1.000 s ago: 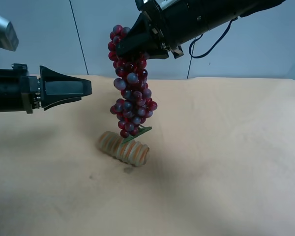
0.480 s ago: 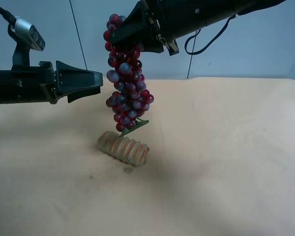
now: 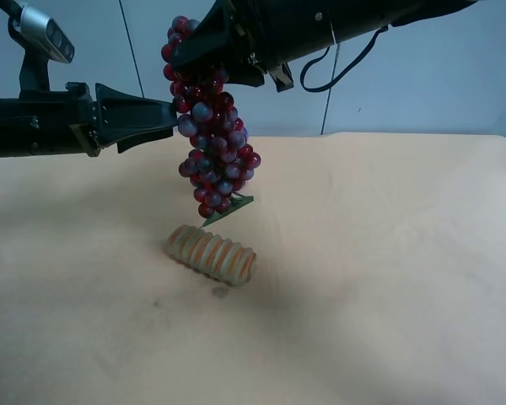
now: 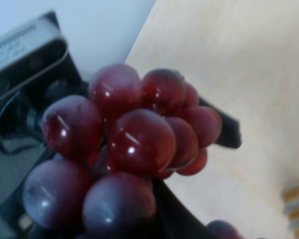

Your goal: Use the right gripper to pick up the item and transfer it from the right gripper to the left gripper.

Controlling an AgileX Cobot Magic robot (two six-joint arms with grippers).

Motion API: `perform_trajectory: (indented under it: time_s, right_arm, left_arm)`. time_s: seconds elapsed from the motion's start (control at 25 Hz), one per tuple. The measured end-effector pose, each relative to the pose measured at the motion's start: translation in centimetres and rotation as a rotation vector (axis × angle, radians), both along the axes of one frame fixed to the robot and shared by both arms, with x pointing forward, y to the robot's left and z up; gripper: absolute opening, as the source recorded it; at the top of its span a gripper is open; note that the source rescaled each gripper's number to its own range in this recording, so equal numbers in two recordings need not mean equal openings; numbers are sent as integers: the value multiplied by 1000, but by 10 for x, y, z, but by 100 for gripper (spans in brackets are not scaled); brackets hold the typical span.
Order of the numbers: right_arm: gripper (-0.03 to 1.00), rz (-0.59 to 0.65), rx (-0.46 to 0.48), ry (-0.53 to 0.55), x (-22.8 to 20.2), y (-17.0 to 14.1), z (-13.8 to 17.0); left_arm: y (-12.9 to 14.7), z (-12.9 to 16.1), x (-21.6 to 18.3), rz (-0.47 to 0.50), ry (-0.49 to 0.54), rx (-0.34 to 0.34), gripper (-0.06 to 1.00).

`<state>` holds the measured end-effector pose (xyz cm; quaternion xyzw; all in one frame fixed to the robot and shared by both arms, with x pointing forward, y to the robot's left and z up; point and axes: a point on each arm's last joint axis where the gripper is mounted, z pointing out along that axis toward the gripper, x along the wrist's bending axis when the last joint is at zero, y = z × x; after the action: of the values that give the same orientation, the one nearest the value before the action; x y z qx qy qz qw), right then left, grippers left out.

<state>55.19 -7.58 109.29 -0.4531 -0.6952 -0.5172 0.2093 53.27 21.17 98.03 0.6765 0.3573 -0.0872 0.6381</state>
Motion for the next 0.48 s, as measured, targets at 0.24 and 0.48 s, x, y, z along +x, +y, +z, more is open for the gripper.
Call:
perform_trajectory:
  time_s: [0.24,0.48]
  right_arm:
    - [0,-16,-19,-54,3,-1,-1]
    - [0,-13,-33,-61,3,-1,-2]
  left_arm:
    - [-17,0,-5,-57,5,-2,81]
    - [-20,0,-7,-69,11,-3,81]
